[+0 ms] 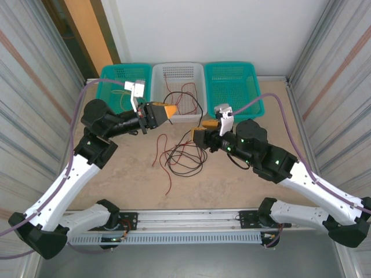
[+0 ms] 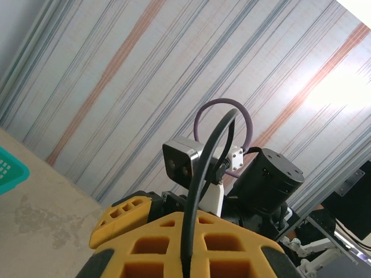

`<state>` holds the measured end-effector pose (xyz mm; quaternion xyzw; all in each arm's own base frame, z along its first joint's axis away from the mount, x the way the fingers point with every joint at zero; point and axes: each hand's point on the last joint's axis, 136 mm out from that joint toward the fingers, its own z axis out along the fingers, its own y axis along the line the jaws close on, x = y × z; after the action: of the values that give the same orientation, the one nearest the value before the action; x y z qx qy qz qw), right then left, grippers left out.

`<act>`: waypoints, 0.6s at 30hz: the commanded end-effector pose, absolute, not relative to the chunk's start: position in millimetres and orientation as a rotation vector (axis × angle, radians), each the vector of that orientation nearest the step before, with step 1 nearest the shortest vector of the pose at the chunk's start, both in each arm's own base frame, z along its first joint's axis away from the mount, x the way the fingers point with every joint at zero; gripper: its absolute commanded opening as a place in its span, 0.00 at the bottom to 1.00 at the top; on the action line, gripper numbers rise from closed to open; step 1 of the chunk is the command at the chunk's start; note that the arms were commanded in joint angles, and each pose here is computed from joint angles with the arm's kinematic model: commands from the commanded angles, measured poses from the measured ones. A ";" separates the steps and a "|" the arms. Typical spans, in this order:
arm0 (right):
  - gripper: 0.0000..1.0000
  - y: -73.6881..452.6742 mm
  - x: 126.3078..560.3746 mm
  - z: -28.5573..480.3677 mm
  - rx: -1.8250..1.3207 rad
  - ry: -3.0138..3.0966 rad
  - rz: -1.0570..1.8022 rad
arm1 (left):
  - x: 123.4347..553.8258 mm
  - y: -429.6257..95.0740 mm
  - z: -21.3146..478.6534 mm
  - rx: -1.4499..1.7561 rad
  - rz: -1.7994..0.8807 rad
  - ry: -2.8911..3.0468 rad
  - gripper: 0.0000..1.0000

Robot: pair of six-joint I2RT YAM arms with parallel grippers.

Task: Untangle the cables

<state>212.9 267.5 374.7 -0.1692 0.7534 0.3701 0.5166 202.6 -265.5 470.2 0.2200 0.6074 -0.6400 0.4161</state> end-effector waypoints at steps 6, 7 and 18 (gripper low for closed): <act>0.39 264.7 215.4 409.6 -0.393 1.715 0.903 | 199.7 -263.7 472.0 0.584 -1.615 1.499 0.00; 0.38 264.4 215.4 410.4 -0.394 1.714 0.902 | 199.8 -263.9 471.8 0.584 -1.616 1.499 0.00; 0.01 262.0 219.6 402.6 -0.387 1.761 0.854 | 217.4 -256.3 461.5 0.495 -1.571 1.558 0.00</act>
<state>215.6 268.3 392.8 -0.1721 0.7413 0.3713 0.5320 212.3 -260.8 464.1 0.2104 0.6165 -0.6334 0.4176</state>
